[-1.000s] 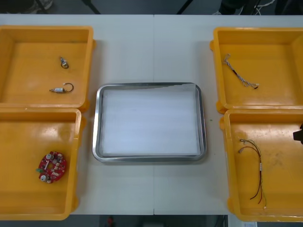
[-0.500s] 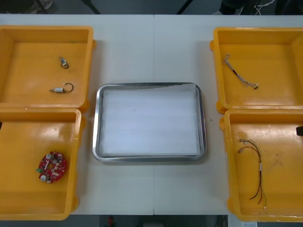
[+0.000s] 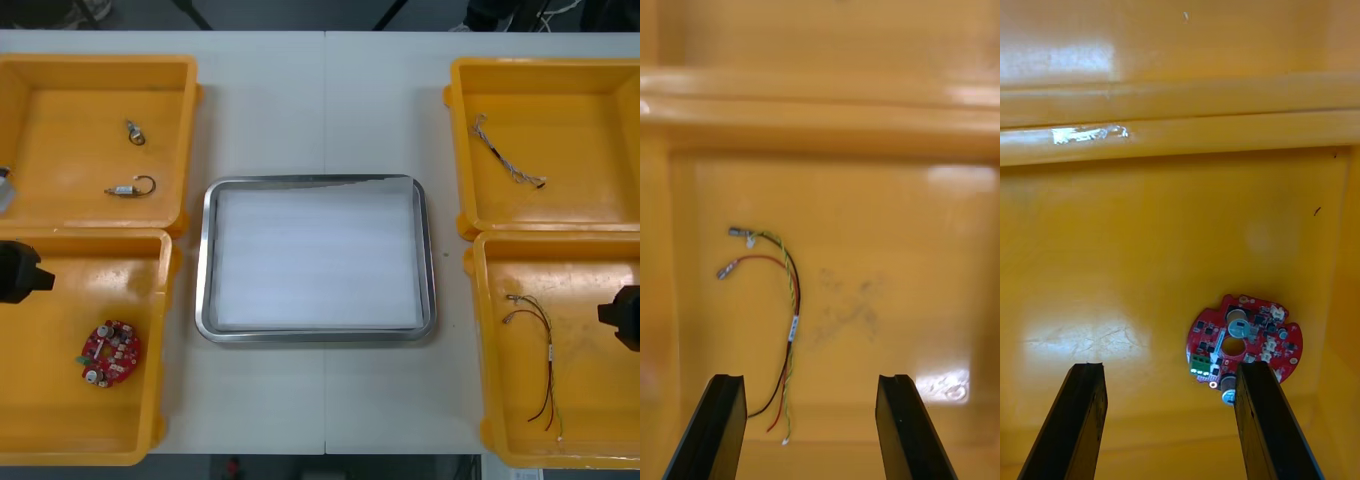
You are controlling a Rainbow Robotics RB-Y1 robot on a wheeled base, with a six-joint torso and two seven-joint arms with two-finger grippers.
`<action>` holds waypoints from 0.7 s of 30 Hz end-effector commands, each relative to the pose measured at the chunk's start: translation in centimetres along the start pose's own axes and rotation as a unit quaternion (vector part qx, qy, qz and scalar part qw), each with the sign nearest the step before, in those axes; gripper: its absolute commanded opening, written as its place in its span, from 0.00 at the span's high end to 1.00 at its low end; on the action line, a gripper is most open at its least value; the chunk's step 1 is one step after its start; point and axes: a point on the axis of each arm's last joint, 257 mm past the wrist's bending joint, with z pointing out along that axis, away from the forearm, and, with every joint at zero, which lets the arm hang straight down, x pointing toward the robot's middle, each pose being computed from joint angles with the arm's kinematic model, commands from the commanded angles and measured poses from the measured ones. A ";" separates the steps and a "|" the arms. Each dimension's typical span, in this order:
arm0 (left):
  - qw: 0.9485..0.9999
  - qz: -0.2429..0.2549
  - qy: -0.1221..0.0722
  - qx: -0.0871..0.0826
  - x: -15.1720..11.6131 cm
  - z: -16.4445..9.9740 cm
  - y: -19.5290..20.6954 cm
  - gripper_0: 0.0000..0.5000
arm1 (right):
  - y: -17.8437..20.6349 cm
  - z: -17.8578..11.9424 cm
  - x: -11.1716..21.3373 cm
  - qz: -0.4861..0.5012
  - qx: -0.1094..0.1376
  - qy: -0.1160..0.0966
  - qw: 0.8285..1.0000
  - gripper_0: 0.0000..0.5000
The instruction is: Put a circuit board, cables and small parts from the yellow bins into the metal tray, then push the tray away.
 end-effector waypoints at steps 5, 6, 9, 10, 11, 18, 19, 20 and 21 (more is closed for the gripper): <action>0.999 -0.026 0.010 0.017 2.3 2.5 -2.5 0.00 | 1.1 1.6 5.8 0.002 0.015 0.066 0.998 0.00; 0.999 -0.028 0.010 0.020 2.4 2.8 -2.8 0.00 | 1.2 1.8 6.0 0.002 0.016 0.070 0.997 0.00; 0.999 -0.032 0.012 0.024 2.8 3.5 -3.5 0.00 | 1.5 2.4 6.5 0.005 0.015 0.080 0.997 0.00; 0.999 -0.033 0.013 0.024 3.0 3.8 -3.7 0.00 | 1.5 2.7 6.2 0.006 0.013 0.076 0.997 0.00; 0.999 -0.034 0.012 0.024 2.9 3.9 -3.8 0.00 | 1.6 2.9 6.2 0.008 0.011 0.076 0.997 0.00; 0.999 -0.040 0.008 0.019 3.7 5.4 -4.3 0.00 | 2.1 5.1 5.2 0.020 0.000 0.054 0.998 0.00; 0.999 -0.039 0.009 0.018 3.8 5.6 -4.5 0.00 | 2.2 5.4 5.2 0.020 0.000 0.053 0.998 0.00; 0.999 -0.043 0.012 0.019 4.2 5.9 -4.6 0.00 | 2.2 5.9 5.1 0.018 0.000 0.051 0.999 0.00; 0.999 -0.044 0.012 0.020 4.3 6.0 -4.7 0.00 | 2.1 6.1 5.1 0.020 0.000 0.052 0.998 0.00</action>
